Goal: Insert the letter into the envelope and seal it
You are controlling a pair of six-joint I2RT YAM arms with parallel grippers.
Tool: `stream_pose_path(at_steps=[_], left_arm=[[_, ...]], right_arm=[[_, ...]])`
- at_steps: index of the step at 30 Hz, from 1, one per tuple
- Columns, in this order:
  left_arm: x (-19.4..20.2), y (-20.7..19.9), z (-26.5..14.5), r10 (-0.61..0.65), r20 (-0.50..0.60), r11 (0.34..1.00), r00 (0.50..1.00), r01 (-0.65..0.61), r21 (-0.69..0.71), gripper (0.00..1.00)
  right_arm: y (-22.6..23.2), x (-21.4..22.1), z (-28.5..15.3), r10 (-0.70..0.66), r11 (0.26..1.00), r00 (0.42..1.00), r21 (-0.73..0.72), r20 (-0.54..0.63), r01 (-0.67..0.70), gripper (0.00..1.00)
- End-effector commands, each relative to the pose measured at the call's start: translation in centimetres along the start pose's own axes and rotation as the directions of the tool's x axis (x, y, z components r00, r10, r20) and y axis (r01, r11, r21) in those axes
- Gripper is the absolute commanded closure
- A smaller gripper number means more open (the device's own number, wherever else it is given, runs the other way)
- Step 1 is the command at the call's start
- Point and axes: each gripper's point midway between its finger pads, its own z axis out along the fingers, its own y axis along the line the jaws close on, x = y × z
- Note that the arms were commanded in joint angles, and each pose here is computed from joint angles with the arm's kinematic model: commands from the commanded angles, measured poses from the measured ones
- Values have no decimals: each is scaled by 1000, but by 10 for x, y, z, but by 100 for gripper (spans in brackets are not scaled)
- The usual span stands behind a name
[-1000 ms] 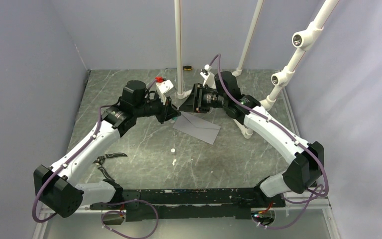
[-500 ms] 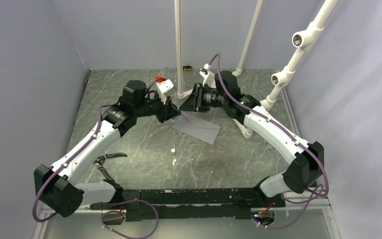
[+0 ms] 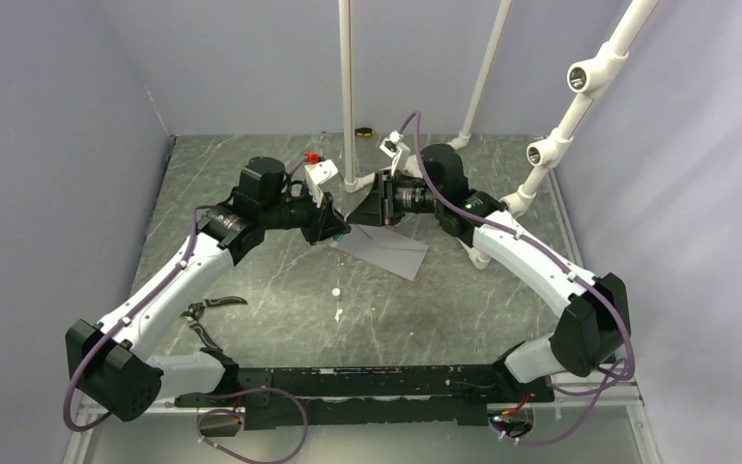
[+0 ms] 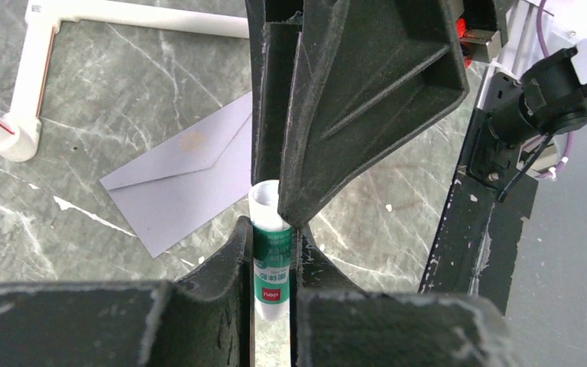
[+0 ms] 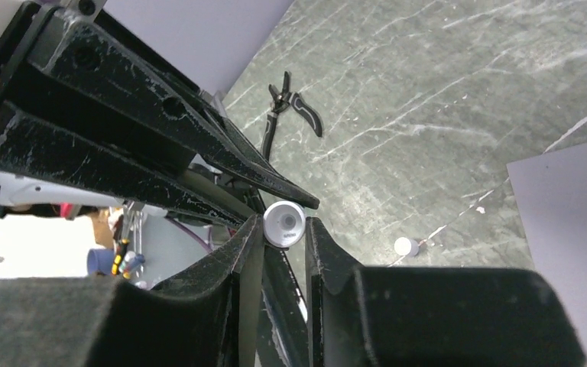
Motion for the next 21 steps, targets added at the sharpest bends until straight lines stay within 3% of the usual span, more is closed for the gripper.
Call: stream_pose_path(at_steps=[1, 8, 11, 14, 17, 21], left_arm=[[-53, -21, -3, 105, 144, 989, 984, -119, 87, 98], [-54, -12, -2, 63, 135, 997, 989, -69, 34, 96], [-50, -2, 1, 30, 114, 1000, 993, -29, -12, 75], [-45, 6, 2, 17, 98, 999, 995, -12, -51, 49], [-41, 9, 3, -22, 96, 997, 995, 29, -71, 39], [-37, 6, 5, -31, 87, 998, 996, 35, -47, 35]], right_arm=[[49, 2, -12, -215, 957, 977, -198, 10, 213, 87], [40, -6, -16, -221, 970, 975, -98, 27, 223, 96], [34, -11, -17, -208, 977, 977, -44, 45, 209, 97], [30, -15, -19, -195, 981, 979, -5, 58, 196, 97], [28, -16, -20, -186, 983, 981, 7, 54, 186, 97], [27, -12, -21, -180, 984, 982, 4, 47, 180, 97]])
